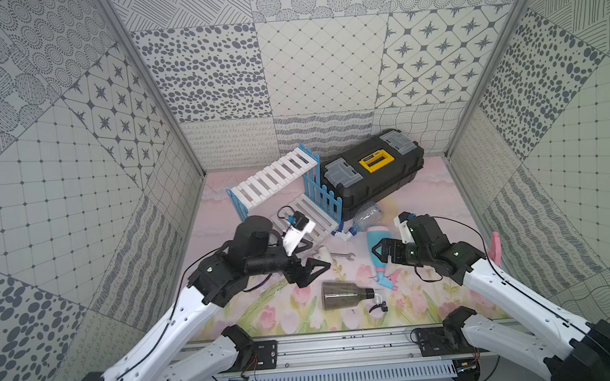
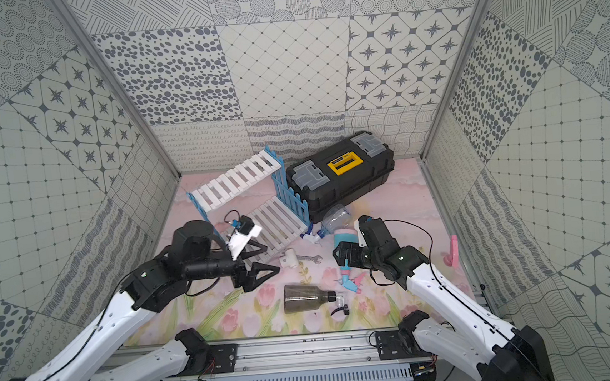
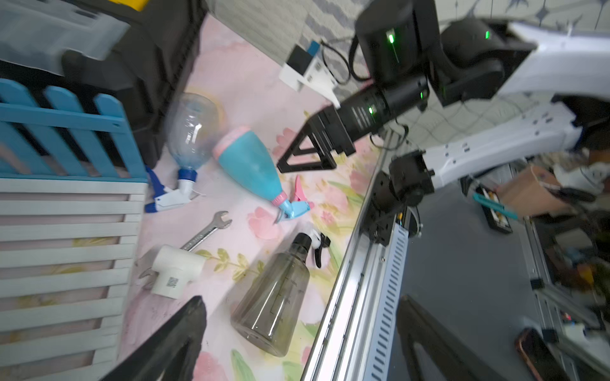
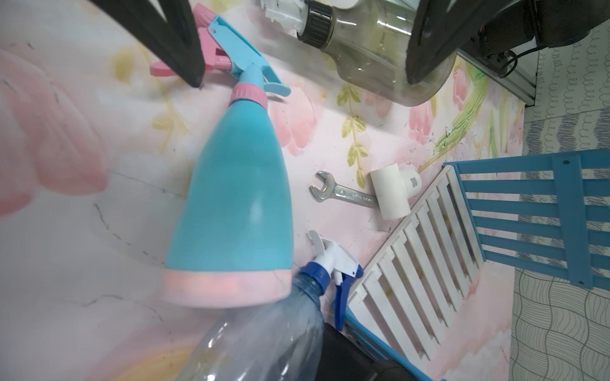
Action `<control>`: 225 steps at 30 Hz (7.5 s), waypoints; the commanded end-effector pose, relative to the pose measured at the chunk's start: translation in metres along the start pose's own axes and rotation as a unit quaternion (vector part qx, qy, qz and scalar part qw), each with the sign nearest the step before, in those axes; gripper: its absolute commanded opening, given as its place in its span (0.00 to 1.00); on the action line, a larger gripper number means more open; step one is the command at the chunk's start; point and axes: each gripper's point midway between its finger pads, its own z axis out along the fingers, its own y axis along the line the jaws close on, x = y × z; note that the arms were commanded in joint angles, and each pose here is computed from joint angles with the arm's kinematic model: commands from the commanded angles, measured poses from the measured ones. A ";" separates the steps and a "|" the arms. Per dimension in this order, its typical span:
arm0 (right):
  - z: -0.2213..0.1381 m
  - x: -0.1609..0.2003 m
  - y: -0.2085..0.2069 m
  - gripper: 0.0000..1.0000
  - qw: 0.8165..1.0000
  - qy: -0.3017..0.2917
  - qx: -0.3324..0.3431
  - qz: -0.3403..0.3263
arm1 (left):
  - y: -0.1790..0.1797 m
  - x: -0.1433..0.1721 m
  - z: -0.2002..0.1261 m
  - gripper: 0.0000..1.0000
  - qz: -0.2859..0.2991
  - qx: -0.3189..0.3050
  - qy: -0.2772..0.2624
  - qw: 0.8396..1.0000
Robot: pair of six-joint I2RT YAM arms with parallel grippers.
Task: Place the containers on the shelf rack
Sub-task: 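Adjust the shelf at the center of the board, then pick up a container from the center of the board, then place the container on the shelf.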
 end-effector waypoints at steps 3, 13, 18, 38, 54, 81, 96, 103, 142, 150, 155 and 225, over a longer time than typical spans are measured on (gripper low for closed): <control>-0.006 0.012 -0.009 0.97 1.000 0.019 -0.009 0.002 | -0.024 0.074 0.090 0.99 0.153 0.064 0.157 0.974; -0.018 0.016 -0.014 0.97 1.000 0.001 -0.010 0.015 | -0.028 0.149 0.148 0.99 0.214 0.115 0.286 0.927; -0.024 0.015 -0.010 0.97 1.000 -0.006 -0.020 0.018 | -0.001 0.169 0.168 0.99 0.248 0.060 0.317 0.914; -0.032 0.009 -0.008 0.97 0.999 -0.028 -0.022 0.023 | 0.030 0.205 0.174 0.92 0.290 0.019 0.363 0.886; -0.034 0.007 -0.010 0.97 0.999 -0.038 -0.019 0.023 | 0.035 0.207 0.142 0.99 0.294 -0.002 0.424 0.857; -0.129 -0.043 0.109 0.97 0.964 -0.093 -0.250 -0.017 | 0.032 0.028 0.088 0.64 0.042 -0.118 0.019 0.992; -0.136 -0.066 0.166 0.94 0.914 -0.146 -0.378 -0.030 | 0.010 -0.068 0.061 0.63 -0.067 -0.057 -0.182 0.979; -0.115 -0.053 0.186 0.82 0.921 -0.125 -0.363 -0.070 | 0.009 -0.072 0.060 0.62 -0.077 -0.046 -0.189 0.978; -0.123 -0.083 0.176 0.00 0.911 -0.243 -0.274 -0.191 | -0.011 -0.070 0.035 0.99 -0.085 0.012 -0.199 0.976; -0.164 -0.116 0.198 0.00 0.862 -0.353 -0.255 -0.259 | 0.016 -0.062 -0.020 0.99 -0.024 -0.111 -0.177 0.978; -0.198 -0.150 0.229 0.00 0.813 -0.434 -0.267 -0.283 | 0.052 -0.038 -0.066 0.99 -0.046 -0.189 -0.174 0.965; -0.028 -0.310 0.343 0.34 0.805 -0.431 -0.180 -0.365 | 0.087 0.035 -0.052 0.99 -0.009 -0.218 -0.164 0.962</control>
